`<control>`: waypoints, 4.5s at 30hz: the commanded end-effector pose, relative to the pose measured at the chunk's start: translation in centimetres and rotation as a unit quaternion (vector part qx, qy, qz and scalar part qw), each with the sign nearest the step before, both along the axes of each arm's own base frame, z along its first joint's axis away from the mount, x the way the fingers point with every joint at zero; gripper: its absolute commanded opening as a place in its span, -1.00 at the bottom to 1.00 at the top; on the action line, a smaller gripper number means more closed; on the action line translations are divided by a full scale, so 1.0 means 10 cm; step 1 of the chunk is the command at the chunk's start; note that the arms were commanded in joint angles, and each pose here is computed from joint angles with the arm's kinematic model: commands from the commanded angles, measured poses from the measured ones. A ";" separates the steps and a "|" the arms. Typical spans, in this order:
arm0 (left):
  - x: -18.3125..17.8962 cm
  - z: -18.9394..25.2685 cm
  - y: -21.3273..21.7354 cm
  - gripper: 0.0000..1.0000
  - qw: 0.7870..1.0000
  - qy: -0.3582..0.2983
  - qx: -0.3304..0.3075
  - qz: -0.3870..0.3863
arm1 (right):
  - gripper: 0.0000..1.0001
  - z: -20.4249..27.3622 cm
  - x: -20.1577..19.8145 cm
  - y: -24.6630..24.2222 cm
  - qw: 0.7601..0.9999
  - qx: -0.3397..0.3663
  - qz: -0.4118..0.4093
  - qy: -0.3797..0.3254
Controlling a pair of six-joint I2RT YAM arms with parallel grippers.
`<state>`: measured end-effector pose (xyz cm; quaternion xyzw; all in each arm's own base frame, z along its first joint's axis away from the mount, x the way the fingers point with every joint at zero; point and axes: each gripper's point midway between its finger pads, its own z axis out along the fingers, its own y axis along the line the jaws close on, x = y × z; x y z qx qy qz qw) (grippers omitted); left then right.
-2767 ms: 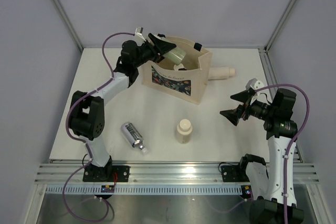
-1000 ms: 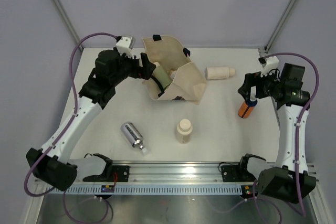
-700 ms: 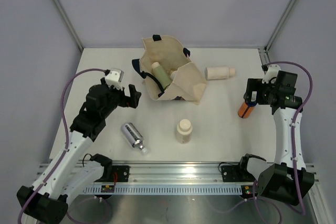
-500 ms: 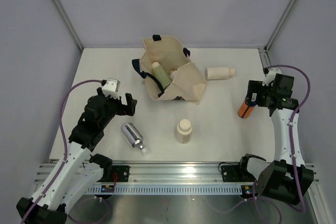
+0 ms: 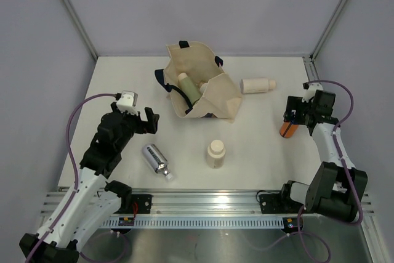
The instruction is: Place the personal care products into the canvas bag
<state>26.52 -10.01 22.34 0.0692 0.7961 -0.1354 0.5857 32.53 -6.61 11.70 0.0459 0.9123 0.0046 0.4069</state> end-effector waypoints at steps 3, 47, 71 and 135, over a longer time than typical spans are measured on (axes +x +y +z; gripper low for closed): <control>0.08 0.17 0.01 0.98 0.999 -0.028 -0.017 0.013 | 0.62 0.02 0.24 0.16 0.997 0.014 0.072 -0.038; -0.09 0.12 0.10 0.98 0.998 -0.012 -0.048 0.038 | -1.00 1.69 -0.06 1.72 0.852 0.266 0.441 -0.098; -0.38 -0.27 0.16 0.98 0.956 0.144 -0.202 0.158 | -1.00 2.41 1.49 4.16 0.820 0.154 0.517 -0.191; -0.04 1.01 -1.44 -1.00 0.835 0.200 -0.412 -0.306 | 0.99 1.67 -0.44 1.25 0.885 0.189 0.353 -0.237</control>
